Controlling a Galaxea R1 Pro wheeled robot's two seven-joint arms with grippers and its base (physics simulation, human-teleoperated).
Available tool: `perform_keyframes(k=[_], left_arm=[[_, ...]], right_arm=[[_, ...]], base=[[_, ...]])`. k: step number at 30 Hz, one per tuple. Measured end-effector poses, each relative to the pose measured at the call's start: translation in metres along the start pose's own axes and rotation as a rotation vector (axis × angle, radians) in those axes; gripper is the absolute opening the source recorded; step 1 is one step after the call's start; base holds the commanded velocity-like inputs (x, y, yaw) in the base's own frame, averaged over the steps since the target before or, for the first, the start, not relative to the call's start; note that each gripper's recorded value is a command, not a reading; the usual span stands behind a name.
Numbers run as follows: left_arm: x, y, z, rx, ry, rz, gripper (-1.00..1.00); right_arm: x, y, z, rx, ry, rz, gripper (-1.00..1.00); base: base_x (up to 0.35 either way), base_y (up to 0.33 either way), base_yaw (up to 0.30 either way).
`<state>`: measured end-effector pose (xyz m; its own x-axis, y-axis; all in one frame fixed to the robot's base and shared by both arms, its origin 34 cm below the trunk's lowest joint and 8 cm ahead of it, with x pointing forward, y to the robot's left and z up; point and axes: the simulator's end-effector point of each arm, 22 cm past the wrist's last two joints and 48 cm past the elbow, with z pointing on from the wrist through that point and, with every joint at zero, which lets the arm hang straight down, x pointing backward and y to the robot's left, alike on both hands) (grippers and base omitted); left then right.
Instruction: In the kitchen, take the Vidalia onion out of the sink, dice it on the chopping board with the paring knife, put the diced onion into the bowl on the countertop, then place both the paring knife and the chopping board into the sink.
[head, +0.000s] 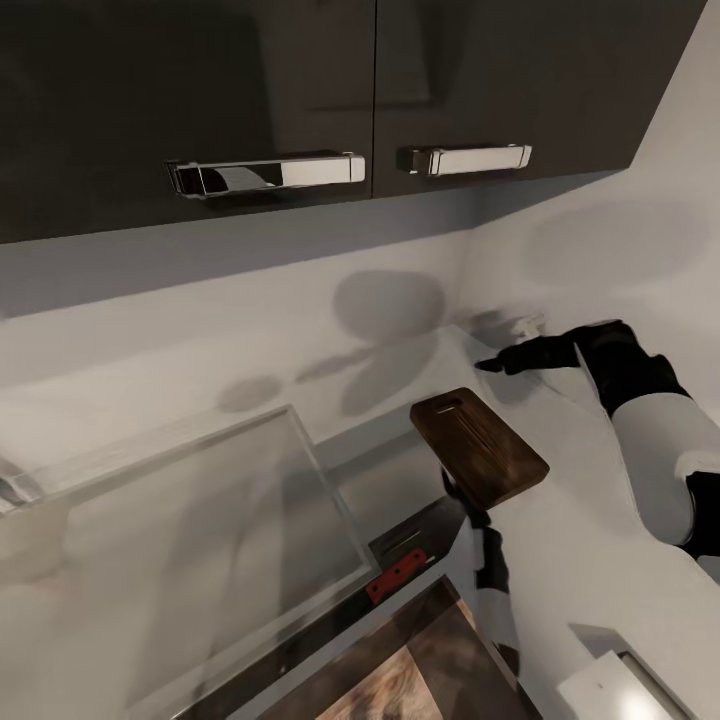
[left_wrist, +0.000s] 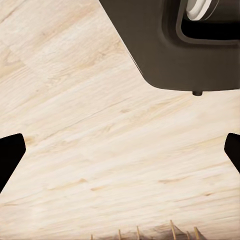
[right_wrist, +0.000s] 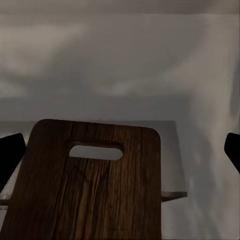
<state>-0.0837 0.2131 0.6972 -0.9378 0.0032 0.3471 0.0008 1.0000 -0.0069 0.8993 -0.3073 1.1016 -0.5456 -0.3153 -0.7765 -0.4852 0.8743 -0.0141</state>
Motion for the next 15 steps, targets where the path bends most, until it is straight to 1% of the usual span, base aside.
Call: perform_keyframes(k=[4, 9, 12, 13, 14, 15], left_arm=[[0.0, 0.0, 0.0, 0.0, 0.0, -0.001, 1.0], [0.0, 0.0, 0.0, 0.0, 0.0, 0.0, 1.0], [0.0, 0.0, 0.0, 0.0, 0.001, 0.0, 1.0], [0.002, 0.0, 0.0, 0.0, 0.004, 0.0, 1.0], [0.003, 0.0, 0.0, 0.0, 0.008, 0.0, 1.0], [0.004, 0.0, 0.0, -0.001, 0.01, 0.0, 1.0]], right_arm=[[-0.008, -0.001, -0.008, -0.016, -0.023, 0.004, 1.0], [-0.011, -0.004, -0.011, -0.015, -0.036, 0.014, 1.0], [-0.015, -0.012, -0.017, -0.011, -0.073, 0.063, 1.0], [-0.017, -0.018, -0.021, -0.008, -0.099, 0.097, 1.0], [-0.018, -0.021, -0.022, -0.008, -0.113, 0.118, 1.0], [-0.018, -0.022, -0.022, -0.007, -0.118, 0.126, 1.0]], base=[[0.0, 0.0, 0.0], [0.0, 0.0, 0.0], [0.0, 0.0, 0.0], [0.0, 0.0, 0.0], [0.0, 0.0, 0.0], [0.0, 0.0, 0.0]])
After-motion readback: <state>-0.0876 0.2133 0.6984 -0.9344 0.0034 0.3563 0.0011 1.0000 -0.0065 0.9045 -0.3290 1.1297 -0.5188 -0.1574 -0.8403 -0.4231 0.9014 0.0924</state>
